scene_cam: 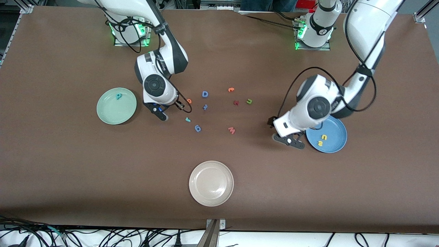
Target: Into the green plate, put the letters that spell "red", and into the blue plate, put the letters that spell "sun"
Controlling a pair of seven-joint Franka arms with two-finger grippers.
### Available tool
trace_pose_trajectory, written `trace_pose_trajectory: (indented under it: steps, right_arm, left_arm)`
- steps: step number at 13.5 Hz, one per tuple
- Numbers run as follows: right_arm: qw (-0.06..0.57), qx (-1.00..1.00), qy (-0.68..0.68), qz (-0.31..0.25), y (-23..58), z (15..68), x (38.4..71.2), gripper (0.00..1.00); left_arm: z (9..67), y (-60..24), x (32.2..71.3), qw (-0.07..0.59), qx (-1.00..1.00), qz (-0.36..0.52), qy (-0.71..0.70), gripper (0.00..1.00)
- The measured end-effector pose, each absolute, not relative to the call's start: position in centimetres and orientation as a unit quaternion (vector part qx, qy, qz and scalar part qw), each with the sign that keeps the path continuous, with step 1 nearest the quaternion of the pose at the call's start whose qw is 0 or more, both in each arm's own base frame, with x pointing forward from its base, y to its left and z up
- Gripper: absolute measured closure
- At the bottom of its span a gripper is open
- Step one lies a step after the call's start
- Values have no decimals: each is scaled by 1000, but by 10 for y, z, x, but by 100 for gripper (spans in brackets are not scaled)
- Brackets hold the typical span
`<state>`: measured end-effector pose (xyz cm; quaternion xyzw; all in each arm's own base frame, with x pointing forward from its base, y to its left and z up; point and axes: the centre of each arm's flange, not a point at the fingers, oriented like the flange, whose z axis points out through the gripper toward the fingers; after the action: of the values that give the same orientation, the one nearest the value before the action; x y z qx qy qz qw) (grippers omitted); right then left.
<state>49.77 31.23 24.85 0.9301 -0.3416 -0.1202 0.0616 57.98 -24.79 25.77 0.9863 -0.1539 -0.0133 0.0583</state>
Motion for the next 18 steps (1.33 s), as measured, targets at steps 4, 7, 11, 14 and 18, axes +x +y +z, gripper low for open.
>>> trace_pose_trajectory:
  steps: [4, 7, 11, 14, 18]
  right_arm:
    - [60, 931, -339, -123, 310, 256, 499, 90]
    - [55, 932, -337, -120, 315, 264, 504, 84]
    - [54, 932, -338, -122, 317, 269, 505, 47]
    - [42, 926, -349, -134, 321, 268, 504, 15]
    - [35, 924, -359, -131, 335, 249, 499, 2]
  left_arm:
    - [241, -287, 500, 74, 985, 17, -154, 0]
    - [238, -316, 461, 54, 984, 39, -165, 0]
    - [226, -339, 430, 15, 984, 55, -170, 0]
    - [215, -345, 421, 14, 983, 45, -176, 0]
    - [197, -351, 411, 16, 983, 24, -183, 0]
